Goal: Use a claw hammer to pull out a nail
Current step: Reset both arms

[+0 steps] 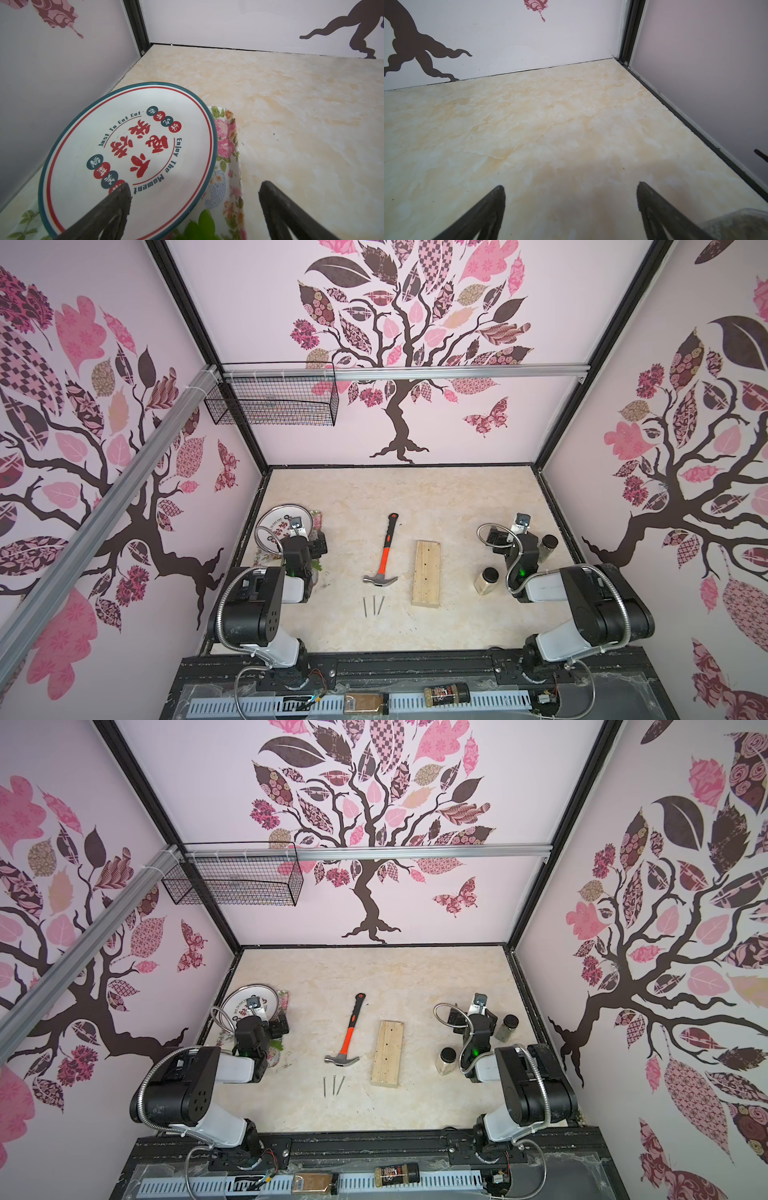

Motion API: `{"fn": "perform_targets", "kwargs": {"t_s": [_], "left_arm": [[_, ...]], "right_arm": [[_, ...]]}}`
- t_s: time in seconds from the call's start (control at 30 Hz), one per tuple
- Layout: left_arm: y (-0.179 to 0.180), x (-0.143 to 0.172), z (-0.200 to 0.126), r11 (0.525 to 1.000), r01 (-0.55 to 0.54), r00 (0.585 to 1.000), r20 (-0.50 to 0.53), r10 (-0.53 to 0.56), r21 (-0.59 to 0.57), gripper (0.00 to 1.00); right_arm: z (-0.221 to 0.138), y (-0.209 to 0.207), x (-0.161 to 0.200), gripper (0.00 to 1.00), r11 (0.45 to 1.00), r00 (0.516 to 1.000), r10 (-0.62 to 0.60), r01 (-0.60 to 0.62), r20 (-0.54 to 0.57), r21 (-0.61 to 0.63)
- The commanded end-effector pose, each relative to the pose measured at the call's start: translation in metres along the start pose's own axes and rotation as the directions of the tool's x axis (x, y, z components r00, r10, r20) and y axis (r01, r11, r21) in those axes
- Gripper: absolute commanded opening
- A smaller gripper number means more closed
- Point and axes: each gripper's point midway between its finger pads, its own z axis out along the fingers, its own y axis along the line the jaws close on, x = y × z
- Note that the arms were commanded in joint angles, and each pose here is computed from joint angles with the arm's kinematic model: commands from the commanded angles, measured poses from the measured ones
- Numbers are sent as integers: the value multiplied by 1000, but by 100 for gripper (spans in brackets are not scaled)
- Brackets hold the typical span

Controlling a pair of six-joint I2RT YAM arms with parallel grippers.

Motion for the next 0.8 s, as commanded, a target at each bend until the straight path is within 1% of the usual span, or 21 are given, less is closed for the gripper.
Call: {"fn": "perform_targets", "kwargs": {"t_s": [0.0,0.77], "left_arm": [[-2,-24,3,1000,10,998,60,-10,-3,98],[-1,-24,3,1000,12,998,61,-12,-5,98]], "right_arm": [[1,1,-10,100,1000,999,18,-18,33,-6],[3,1,-10,100,1000,999,17,-17,29,-6]]}}
